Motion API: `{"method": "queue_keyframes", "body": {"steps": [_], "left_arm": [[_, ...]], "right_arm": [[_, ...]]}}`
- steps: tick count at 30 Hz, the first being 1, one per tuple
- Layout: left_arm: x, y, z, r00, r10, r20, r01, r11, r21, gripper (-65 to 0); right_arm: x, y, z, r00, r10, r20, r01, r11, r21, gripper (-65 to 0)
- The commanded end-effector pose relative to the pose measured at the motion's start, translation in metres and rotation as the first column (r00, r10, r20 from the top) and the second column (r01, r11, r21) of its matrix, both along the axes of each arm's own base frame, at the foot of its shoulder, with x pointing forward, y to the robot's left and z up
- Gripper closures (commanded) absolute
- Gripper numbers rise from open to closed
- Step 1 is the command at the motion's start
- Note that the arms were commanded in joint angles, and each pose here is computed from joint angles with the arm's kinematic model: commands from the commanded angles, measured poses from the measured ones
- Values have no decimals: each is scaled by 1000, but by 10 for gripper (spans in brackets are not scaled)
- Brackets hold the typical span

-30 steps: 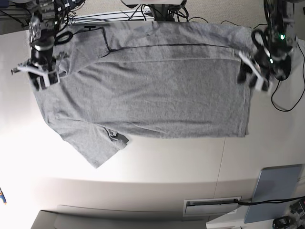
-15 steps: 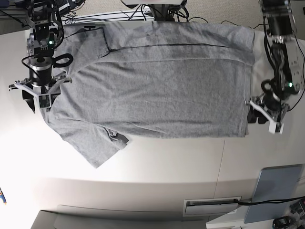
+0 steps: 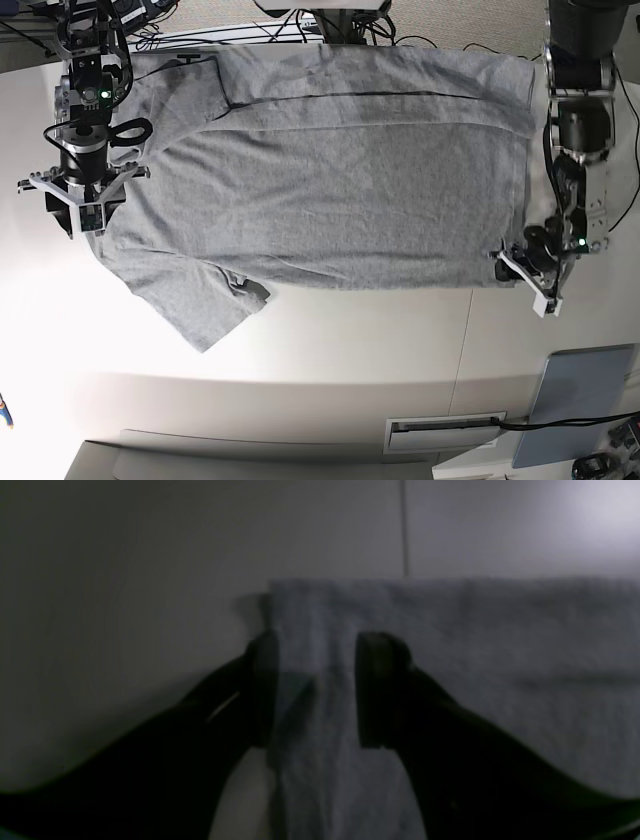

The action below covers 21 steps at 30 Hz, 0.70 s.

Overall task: Fold the T-shirt properly
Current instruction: 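Move both grippers to the hem corners of the shirt and grasp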

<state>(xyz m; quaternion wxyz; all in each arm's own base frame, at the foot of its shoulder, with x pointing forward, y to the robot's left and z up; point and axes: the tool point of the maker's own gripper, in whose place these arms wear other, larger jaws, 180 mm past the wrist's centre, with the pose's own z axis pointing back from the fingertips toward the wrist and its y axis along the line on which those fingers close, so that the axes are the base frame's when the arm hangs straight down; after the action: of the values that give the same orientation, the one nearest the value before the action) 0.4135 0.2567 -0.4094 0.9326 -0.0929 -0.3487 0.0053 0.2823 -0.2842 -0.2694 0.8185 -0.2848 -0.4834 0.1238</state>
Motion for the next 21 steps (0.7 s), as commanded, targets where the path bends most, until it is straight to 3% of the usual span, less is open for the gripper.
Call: {"method": "queue_keyframes", "body": {"steps": [1,13,15,19,21], "left_arm": [[15,7,17,999,16,48,-16,1000,-2,-265],[15,-24,-2,1000,-6,7,6,999,-50,-249],[15,-24,-3,1000,-9,4,10,999,-41,-194],[13,-21,-6,1000,-22,-6,22,1000,0,0],[12,-20,-7,1000,-27,-11,27,999,19,0]], "right_arm": [[5,-2,15,999,9,48,-7,1000,-29,-254],[5,-3,15,999,6,44,-4,1000,-30,-254],[5,-3,15,999,6,44,-4,999,-31,-254],[5,-3,16,999,8,47,-7,999,-32,-254],[6,0,16,998,25,50,-23,999,-34,-253]]}}
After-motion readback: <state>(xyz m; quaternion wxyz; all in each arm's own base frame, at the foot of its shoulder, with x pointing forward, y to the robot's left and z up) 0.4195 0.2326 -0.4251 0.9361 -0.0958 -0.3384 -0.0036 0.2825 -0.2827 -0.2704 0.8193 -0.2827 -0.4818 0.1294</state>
